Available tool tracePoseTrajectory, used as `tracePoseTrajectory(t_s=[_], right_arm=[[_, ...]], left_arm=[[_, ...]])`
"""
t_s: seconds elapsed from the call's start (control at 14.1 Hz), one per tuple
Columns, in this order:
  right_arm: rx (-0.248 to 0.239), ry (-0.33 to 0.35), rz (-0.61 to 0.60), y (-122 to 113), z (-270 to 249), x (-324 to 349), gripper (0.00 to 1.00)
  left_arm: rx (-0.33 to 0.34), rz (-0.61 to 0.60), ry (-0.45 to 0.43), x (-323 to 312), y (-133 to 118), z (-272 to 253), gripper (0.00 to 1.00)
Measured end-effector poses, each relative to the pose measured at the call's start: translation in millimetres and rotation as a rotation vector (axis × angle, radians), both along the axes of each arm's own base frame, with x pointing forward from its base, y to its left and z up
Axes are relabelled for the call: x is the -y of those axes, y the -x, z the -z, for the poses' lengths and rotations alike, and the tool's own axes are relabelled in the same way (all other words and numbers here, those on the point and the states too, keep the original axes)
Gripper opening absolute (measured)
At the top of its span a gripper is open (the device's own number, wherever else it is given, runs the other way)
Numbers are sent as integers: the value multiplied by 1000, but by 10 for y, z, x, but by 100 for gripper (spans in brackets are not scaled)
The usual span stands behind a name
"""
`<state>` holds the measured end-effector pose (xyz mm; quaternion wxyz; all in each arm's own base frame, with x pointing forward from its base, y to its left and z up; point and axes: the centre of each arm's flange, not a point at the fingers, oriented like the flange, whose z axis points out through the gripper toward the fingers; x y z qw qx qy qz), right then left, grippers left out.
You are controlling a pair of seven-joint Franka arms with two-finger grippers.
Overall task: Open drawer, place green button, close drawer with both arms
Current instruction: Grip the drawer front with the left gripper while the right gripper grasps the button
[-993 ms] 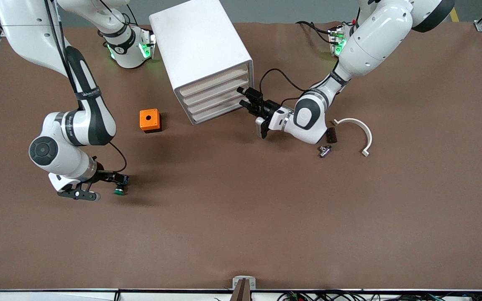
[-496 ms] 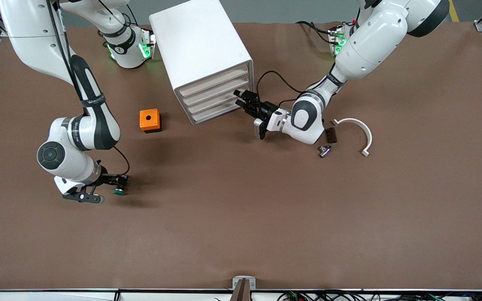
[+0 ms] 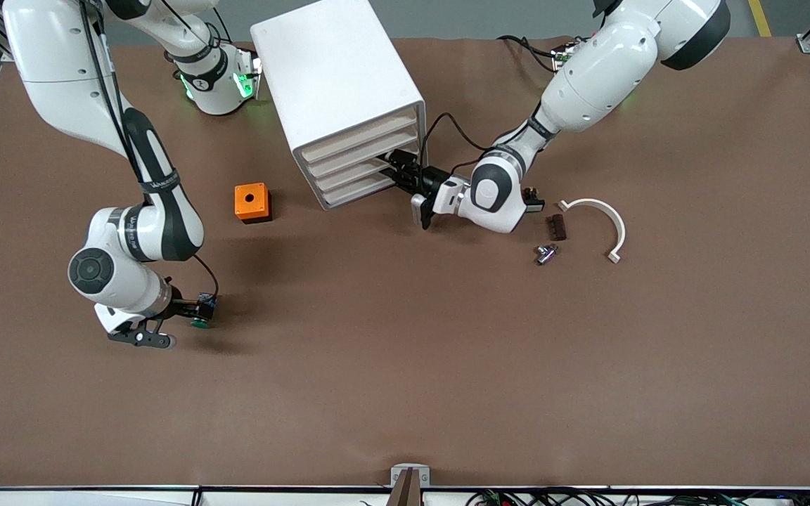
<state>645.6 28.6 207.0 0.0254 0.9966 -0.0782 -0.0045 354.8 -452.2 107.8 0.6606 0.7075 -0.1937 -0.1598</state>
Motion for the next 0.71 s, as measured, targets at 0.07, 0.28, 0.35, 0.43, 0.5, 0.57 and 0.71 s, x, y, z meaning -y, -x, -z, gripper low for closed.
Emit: tracePoseTrajectory(t_s=[0.07,0.28,0.35,0.43,0.5,0.57,0.71], right_arm=[[2,1,1,-5,26,8,100],[9,2,-2,-6,157,3,100],[5,2,-3,0,185,-8,100],[3,2,-6,4,202,-24,100],[1,1,-9,7,210,-44,100],[-1,0,-12,11,213,-68,100],[-31,-1,-20,45,236,-130,100]], left_arm=[[1,-9,-1,17,12,8,64],[5,-34,0,35,10,27,56],[9,-35,3,45,16,31,43],[12,-30,2,62,40,44,32],[15,-27,-1,81,65,64,22],[17,-26,-5,95,78,80,12],[20,-27,-10,97,77,94,9]])
